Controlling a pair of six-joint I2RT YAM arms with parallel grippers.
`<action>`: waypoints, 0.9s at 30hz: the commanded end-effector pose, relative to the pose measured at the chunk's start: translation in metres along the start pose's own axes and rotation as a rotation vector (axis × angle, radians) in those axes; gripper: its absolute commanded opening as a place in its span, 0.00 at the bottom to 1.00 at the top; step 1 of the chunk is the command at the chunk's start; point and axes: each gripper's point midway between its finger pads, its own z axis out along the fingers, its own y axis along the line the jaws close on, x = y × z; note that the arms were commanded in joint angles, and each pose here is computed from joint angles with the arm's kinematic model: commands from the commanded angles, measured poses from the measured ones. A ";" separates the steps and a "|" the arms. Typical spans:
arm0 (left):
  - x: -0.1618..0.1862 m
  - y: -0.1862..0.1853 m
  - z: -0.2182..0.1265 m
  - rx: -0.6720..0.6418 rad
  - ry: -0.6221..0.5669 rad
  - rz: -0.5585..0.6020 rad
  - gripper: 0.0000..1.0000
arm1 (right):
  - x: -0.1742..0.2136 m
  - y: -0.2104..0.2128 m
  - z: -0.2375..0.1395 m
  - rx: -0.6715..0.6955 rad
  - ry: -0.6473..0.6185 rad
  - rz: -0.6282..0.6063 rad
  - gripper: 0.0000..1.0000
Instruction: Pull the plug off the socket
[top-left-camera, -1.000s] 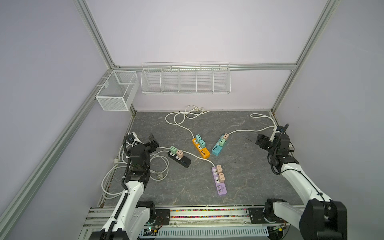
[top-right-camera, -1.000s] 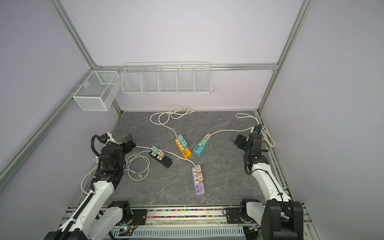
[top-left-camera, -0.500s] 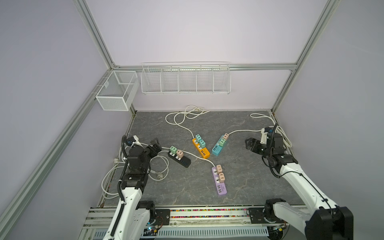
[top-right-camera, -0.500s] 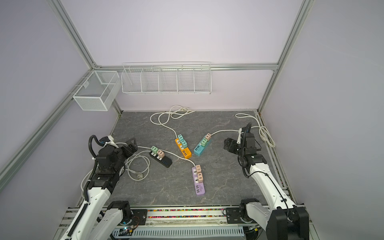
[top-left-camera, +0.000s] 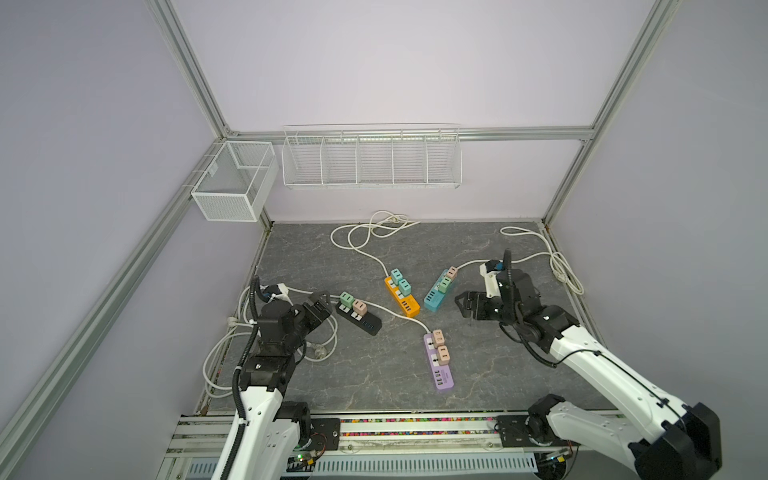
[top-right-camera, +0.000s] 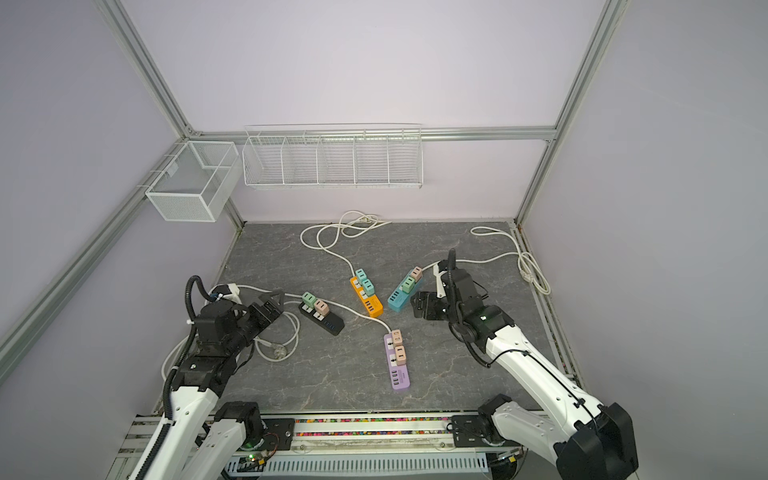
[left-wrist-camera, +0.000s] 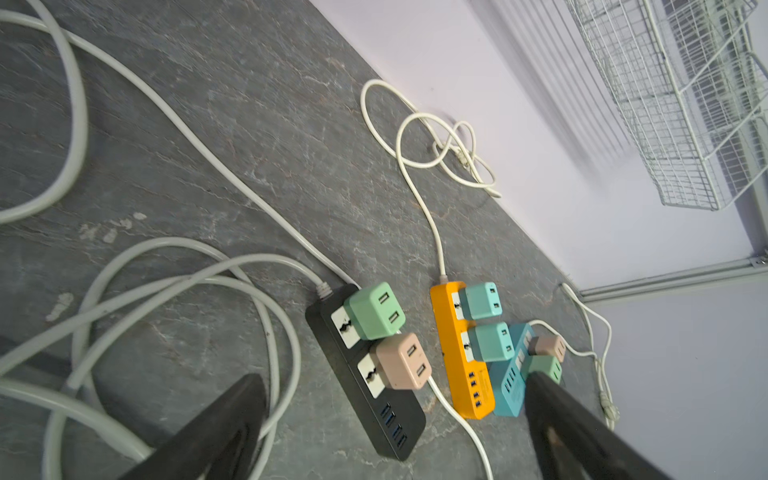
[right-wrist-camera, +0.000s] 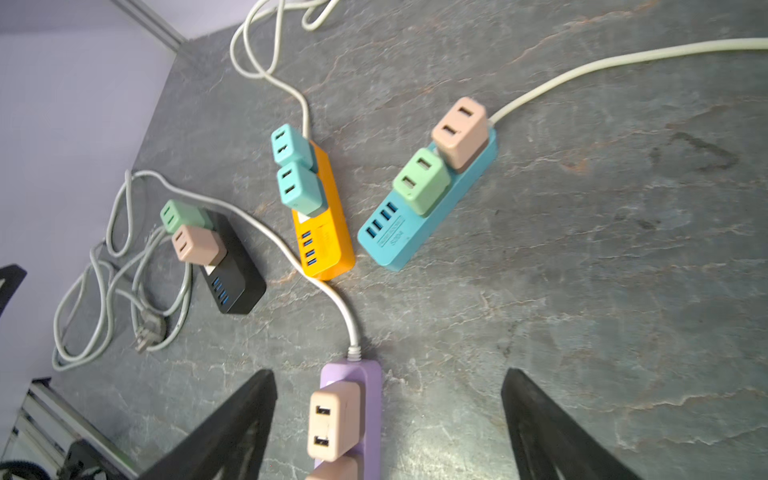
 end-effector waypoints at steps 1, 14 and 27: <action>0.026 0.005 -0.002 -0.019 0.094 -0.038 0.95 | 0.007 0.019 0.005 0.032 0.054 -0.067 0.88; 0.063 0.028 -0.002 -0.081 0.201 -0.092 0.81 | 0.042 0.126 0.049 -0.077 0.174 -0.344 0.88; 0.079 0.037 0.019 -0.087 0.246 -0.129 0.73 | 0.077 0.177 0.114 -0.195 0.281 -0.455 0.88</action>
